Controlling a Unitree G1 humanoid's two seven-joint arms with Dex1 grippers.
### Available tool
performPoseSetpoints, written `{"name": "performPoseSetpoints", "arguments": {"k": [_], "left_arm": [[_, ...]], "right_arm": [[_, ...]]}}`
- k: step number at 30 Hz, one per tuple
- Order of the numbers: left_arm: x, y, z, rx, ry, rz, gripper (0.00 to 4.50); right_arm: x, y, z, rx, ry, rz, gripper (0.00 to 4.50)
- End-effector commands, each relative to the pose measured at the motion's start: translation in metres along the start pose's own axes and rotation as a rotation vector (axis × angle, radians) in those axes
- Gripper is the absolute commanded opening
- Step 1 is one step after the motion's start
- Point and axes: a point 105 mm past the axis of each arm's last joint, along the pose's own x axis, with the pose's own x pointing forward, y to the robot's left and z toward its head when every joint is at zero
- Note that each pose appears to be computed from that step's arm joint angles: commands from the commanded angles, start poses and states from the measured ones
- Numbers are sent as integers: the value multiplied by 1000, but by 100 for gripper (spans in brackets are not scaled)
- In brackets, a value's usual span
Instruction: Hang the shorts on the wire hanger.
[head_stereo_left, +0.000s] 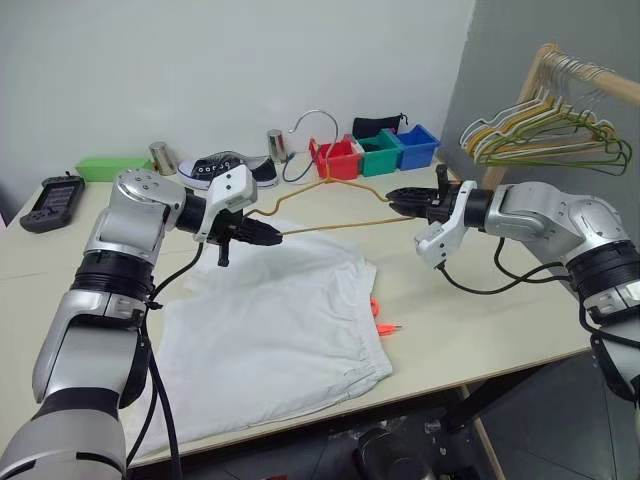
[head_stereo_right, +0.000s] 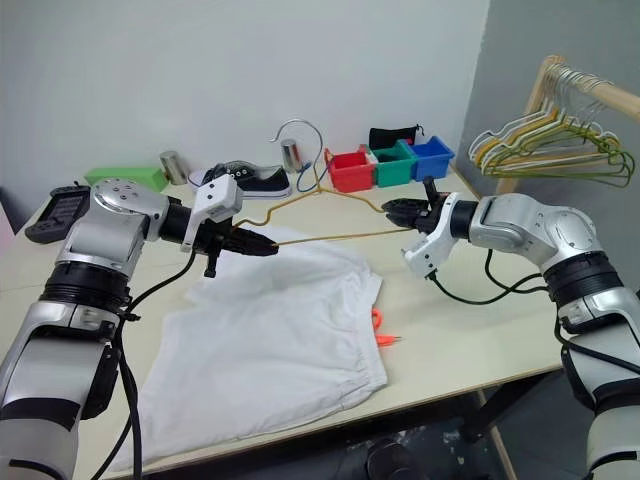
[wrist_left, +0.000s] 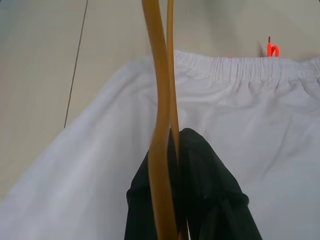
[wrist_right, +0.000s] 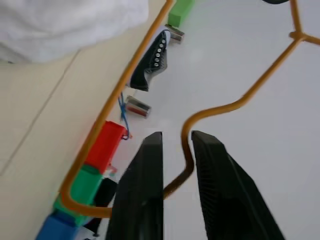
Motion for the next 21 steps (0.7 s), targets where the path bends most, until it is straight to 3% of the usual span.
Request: {"name": "performPoseSetpoints", "arguments": {"k": [1, 4, 7, 11, 16, 21], "left_arm": [[0, 16, 4, 126, 21, 178, 0], [9, 16, -3, 206, 35, 267, 0], [16, 16, 1, 304, 28, 345, 0], [19, 12, 26, 499, -19, 435, 0], [26, -2, 60, 648, -96, 479, 0], [34, -13, 67, 738, -87, 469, 0]], "right_arm": [[-11, -17, 10, 293, -36, 17, 195], [-16, -33, 25, 718, -118, 5, 278], [-20, -40, 15, 859, -70, -17, 342], [-23, -24, -24, 906, 166, -24, 429], [-17, 4, -28, 925, 210, 71, 441], [-11, 17, -45, 854, 306, 92, 441]]}}
